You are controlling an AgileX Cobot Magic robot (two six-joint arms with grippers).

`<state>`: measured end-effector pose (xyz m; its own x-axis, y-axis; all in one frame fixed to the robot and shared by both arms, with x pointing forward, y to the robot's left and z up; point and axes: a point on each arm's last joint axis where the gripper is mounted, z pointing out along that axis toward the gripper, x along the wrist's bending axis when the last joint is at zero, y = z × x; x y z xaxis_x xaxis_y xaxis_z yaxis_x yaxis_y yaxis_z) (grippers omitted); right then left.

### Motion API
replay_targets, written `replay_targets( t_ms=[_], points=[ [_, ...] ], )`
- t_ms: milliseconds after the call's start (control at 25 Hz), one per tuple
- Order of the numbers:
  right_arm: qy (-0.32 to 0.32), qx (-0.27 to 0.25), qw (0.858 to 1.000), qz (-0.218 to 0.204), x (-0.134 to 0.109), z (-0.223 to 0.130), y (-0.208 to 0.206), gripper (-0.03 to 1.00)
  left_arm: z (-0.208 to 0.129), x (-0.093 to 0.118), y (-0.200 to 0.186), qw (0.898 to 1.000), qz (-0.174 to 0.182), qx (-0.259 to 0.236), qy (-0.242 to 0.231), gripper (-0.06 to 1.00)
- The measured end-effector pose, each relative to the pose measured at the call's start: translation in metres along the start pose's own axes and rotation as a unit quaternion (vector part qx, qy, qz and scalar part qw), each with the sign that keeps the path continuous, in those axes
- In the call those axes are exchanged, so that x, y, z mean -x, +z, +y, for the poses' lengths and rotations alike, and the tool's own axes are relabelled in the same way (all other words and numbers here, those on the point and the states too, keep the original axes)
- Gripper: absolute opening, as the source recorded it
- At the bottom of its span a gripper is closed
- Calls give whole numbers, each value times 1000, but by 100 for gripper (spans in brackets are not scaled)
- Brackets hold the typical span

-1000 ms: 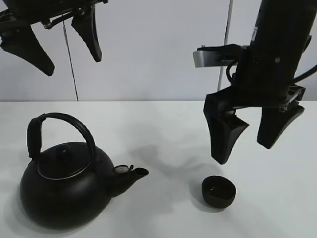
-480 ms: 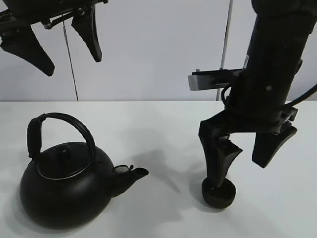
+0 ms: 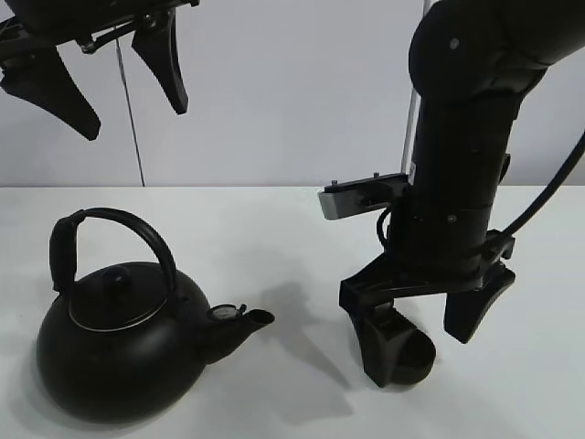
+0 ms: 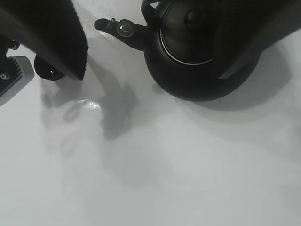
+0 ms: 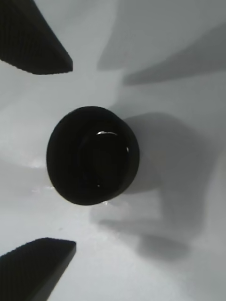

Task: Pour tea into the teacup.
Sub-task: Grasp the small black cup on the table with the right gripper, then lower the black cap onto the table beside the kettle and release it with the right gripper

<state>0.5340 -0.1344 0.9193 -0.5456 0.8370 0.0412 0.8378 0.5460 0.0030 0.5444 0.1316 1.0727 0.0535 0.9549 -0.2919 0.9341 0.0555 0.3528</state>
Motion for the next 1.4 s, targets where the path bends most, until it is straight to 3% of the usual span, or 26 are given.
replay_targets(
  t_ms=[320,680,760,960,1160,1400],
  points=[
    [27,16,1000,-2,1,5,6,65,0,0,0,1000,0,0,0,54],
    [62,-4,998,-1,2,6,23,65,0,0,0,1000,0,0,0,54],
    [62,3,998,-1,2,7,23,61,0,0,0,1000,0,0,0,54],
    [64,10,998,-1,2,9,24,40,0,0,0,1000,0,0,0,54],
    [64,18,998,-1,2,10,23,40,0,0,0,1000,0,0,0,54],
    [74,75,994,13,0,27,-4,40,0,0,0,1000,0,0,0,54]
  ],
)
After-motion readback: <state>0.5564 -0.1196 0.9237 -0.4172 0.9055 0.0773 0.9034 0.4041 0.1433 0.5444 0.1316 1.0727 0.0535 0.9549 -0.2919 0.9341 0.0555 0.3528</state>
